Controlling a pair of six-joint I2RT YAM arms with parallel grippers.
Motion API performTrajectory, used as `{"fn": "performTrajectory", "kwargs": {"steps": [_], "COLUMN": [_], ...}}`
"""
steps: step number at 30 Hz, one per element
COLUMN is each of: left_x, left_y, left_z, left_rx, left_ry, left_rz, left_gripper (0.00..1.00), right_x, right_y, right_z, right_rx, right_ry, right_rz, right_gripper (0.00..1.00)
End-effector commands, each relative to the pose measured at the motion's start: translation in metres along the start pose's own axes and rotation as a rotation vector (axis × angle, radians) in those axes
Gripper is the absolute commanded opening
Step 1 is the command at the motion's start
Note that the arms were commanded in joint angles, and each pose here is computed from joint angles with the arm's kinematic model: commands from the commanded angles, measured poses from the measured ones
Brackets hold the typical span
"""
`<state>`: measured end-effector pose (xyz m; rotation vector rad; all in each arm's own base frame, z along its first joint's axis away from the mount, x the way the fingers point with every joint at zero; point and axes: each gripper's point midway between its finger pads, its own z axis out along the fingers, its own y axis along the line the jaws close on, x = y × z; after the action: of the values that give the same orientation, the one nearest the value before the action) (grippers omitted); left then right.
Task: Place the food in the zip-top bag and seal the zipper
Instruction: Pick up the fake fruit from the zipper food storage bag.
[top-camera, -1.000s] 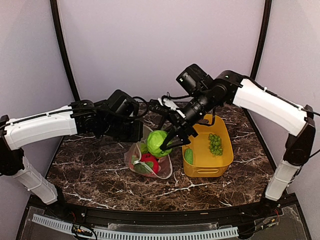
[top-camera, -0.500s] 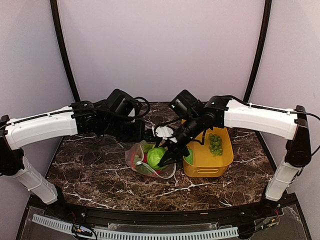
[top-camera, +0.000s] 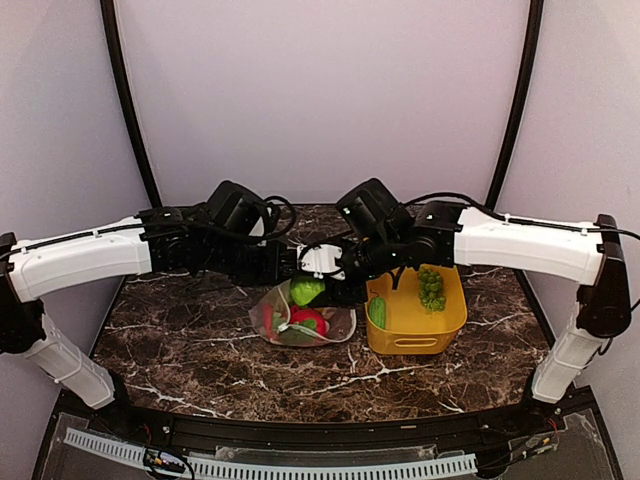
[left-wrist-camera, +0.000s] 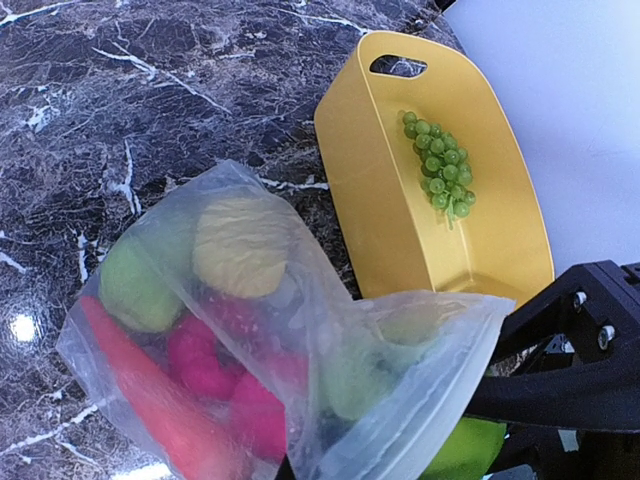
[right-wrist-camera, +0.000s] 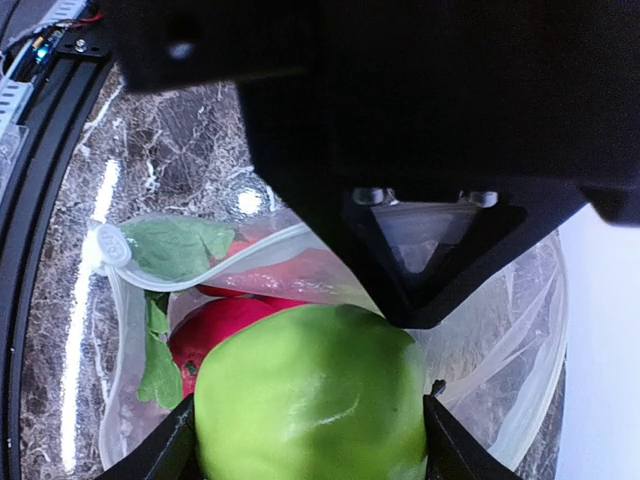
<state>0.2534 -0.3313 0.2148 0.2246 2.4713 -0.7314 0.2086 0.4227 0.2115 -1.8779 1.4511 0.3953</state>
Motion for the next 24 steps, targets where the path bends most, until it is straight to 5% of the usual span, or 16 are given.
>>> {"fn": "performTrajectory", "kwargs": {"steps": [1, 7, 14, 24], "left_x": [-0.007, -0.005, -0.004, -0.005], "left_y": [-0.007, -0.007, 0.003, 0.025], "left_z": [-0.011, -0.011, -0.014, -0.013], "left_rx": [0.069, 0.114, 0.118, 0.073], "left_ry": [-0.032, -0.027, -0.049, -0.073], "left_rz": [-0.026, -0.071, -0.110, -0.140], "left_gripper": [0.01, 0.01, 0.01, 0.01], "right_x": [-0.001, 0.001, -0.001, -0.045], "right_y": [-0.025, -0.032, -0.036, -0.030], "right_z": [0.009, 0.019, 0.022, -0.031], "right_rx": [0.171, 0.233, 0.256, 0.142], "right_ry": [0.034, 0.066, 0.065, -0.074], "right_rz": [-0.037, -0.046, -0.010, 0.090], "right_gripper": [0.54, 0.63, 0.87, 0.90]}}
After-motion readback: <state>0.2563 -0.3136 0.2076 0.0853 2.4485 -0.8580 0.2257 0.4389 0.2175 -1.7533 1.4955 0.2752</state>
